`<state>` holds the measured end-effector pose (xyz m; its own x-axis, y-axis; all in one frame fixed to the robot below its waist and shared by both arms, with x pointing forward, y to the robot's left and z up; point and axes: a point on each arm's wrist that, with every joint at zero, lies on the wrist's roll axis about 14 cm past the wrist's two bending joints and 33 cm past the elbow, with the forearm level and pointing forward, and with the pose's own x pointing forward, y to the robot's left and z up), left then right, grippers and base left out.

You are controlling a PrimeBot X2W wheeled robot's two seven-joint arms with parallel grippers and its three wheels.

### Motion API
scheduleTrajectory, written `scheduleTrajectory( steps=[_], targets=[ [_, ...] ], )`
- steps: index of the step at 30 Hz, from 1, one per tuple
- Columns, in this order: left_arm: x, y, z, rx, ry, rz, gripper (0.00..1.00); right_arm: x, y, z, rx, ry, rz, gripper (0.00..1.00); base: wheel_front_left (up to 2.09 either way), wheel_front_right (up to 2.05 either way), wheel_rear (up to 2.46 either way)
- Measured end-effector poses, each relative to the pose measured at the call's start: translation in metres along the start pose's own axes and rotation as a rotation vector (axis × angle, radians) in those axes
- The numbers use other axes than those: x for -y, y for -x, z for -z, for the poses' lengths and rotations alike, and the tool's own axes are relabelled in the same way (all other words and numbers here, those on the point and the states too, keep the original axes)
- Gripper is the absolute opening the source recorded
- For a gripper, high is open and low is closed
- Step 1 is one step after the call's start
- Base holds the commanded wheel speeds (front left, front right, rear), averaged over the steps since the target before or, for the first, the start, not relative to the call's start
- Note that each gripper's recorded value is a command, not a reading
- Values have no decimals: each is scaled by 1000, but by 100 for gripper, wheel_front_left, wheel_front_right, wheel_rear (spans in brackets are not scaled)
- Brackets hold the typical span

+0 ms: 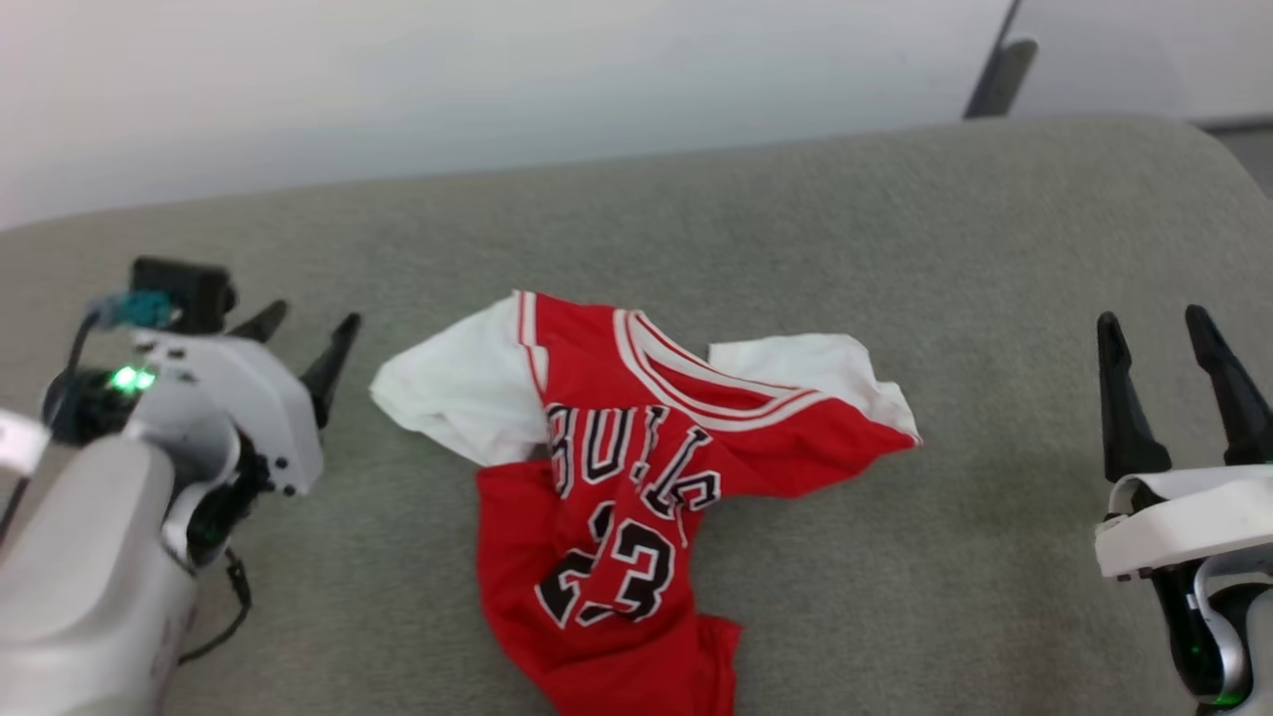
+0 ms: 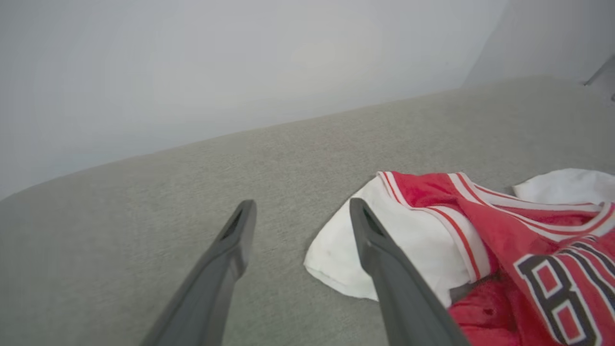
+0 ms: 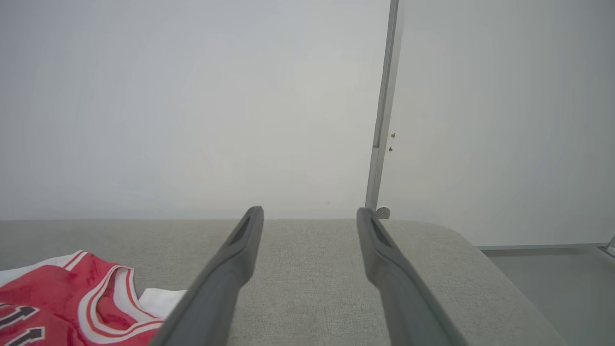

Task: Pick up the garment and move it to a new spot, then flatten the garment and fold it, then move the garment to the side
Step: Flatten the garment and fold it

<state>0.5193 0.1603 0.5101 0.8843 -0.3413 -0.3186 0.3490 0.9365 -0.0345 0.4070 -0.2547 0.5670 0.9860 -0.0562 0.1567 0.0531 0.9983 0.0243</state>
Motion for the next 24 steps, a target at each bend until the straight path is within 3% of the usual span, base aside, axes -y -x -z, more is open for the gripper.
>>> scheduleTrajectory(
  steps=[7,13,21,22,24],
  targets=[
    [3,-35,36,-234,-11,41,100,9,1,15,-43,4,37,100,0,0,0],
    [2,-52,77,-436,53,41,100,20,2,27,-79,15,70,100,0,0,0],
    [3,-61,106,-605,81,42,100,30,2,40,-114,24,98,100,0,0,0],
    [3,-62,107,-613,83,41,81,29,0,40,-112,23,97,100,0,0,0],
    [5,-63,108,-617,105,45,7,27,-1,41,-115,23,93,100,0,0,0]
  ],
)
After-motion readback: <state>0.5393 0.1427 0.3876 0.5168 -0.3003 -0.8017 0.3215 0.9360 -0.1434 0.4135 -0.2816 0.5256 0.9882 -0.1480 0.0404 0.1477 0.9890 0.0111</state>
